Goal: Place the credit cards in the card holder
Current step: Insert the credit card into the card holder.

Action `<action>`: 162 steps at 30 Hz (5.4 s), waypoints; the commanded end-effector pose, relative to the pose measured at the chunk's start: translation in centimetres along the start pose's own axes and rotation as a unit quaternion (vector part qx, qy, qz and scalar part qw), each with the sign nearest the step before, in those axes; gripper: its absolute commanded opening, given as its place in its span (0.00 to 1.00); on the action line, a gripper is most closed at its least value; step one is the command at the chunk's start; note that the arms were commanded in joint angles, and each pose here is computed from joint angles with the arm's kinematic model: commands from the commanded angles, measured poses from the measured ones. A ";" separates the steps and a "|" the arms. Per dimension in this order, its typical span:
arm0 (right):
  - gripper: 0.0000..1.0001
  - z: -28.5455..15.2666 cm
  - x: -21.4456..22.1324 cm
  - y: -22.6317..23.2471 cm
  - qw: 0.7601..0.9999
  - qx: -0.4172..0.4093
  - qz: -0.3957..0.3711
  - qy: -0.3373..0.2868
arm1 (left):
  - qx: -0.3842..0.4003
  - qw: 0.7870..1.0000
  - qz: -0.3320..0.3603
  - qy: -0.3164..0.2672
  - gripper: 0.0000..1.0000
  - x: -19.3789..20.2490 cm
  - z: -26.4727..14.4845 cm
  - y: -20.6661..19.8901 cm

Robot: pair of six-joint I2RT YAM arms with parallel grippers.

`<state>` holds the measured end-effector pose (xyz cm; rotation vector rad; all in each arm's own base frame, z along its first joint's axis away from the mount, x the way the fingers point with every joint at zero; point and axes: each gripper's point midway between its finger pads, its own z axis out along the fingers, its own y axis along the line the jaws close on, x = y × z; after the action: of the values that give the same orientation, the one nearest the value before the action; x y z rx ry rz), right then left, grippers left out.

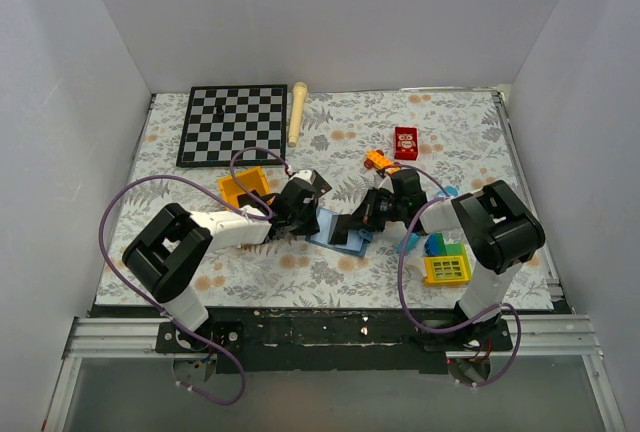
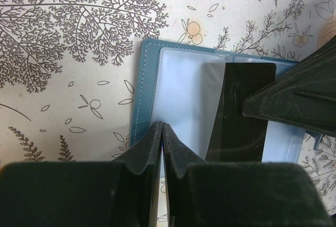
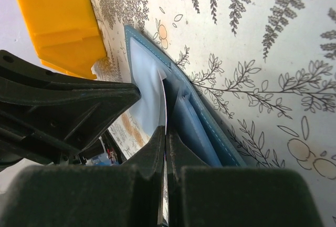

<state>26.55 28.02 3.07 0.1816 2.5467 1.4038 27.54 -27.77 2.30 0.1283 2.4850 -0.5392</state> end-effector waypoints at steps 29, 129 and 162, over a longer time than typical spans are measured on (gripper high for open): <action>0.56 -0.4 0.8 1.7 0.993 0.034 -0.084 -0.081 | -0.006 0.999 -0.006 0.034 0.03 2.4 -0.3 1.0; 0.01 0.9 0.4 2.6 0.982 0.123 -0.143 0.003 | -0.040 0.998 -0.029 0.031 0.18 -0.6 -1.0 1.7; 0.28 -6.5 -0.9 2.5 0.953 0.225 -0.195 -0.060 | -0.066 0.996 -0.034 0.049 0.18 3.4 -5.7 -0.6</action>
<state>24.80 24.90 7.31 -0.1460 2.6108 0.7201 22.07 -28.26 2.15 0.0785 2.6612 -0.4484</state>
